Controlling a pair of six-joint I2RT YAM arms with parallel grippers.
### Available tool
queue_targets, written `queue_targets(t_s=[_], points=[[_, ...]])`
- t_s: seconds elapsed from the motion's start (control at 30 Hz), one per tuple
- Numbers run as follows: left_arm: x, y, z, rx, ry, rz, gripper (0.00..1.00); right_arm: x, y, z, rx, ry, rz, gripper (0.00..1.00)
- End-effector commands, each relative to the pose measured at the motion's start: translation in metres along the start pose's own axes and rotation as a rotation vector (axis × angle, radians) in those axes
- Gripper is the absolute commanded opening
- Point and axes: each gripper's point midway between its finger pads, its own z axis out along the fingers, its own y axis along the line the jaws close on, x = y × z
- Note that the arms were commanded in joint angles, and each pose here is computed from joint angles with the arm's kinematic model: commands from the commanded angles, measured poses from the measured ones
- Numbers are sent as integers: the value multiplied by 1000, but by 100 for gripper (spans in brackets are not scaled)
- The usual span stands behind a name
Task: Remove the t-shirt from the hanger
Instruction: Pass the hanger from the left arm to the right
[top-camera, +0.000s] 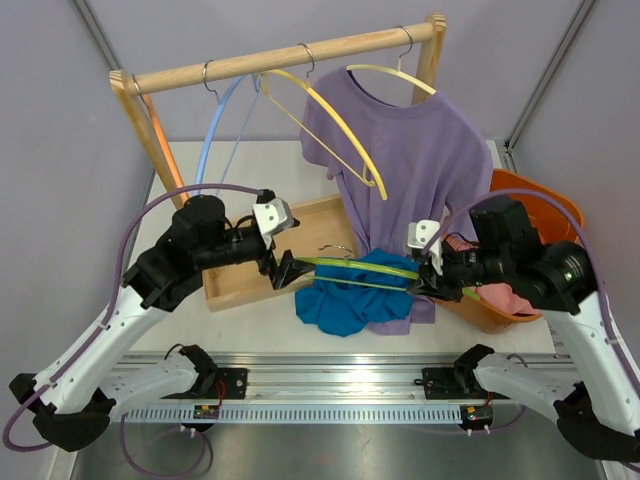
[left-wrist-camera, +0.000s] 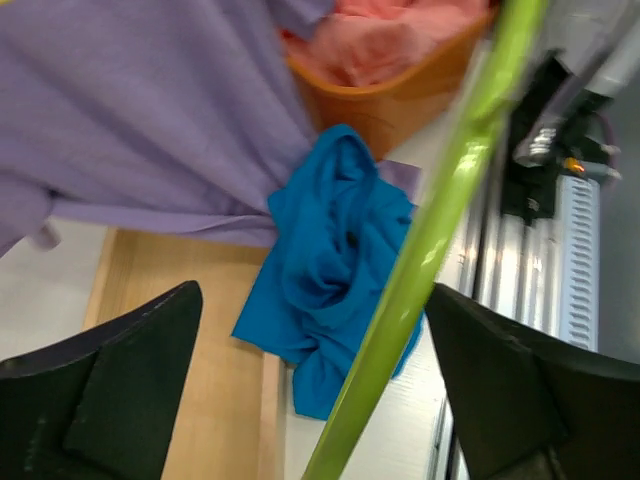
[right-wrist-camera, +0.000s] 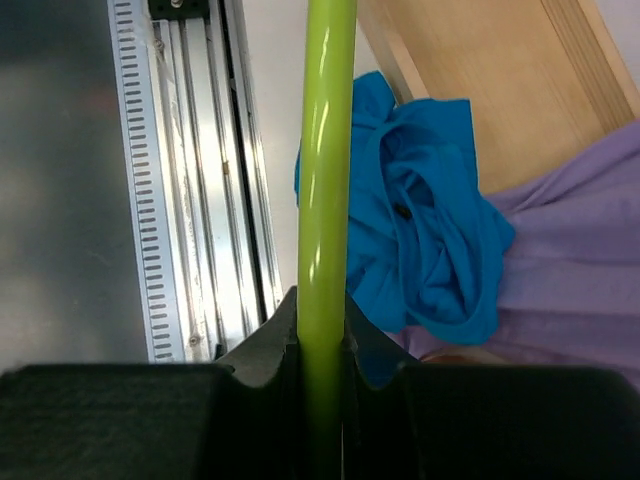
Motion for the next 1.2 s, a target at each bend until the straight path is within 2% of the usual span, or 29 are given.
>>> queue_targets(t_s=[0.0,0.1,0.2,0.27,0.43,0.67,0.8,0.9,1.17], points=[[-20,55,-11,-322,-36,-101,99,26,6,-16,134,52,155,0],[1,73,-19,-447,58,-196,99,49,-7,-20,299,82,291,0],[5,77,-22,-485,70,-252,99,48,-23,-31,453,28,373,0],[4,75,-23,-494,51,-306,99,50,-32,-35,511,28,427,0],[-1,73,-34,-525,-4,-330,99,53,-52,-40,608,25,545,0],[5,66,-45,-543,-24,-355,99,52,-40,-26,526,-10,629,0],[8,65,-47,-552,-42,-363,99,41,-29,-31,504,-113,559,0],[9,64,-46,-551,-56,-372,99,55,-28,-31,535,-73,615,0],[13,63,-39,-533,-64,-391,99,47,-37,-28,539,-104,646,0]])
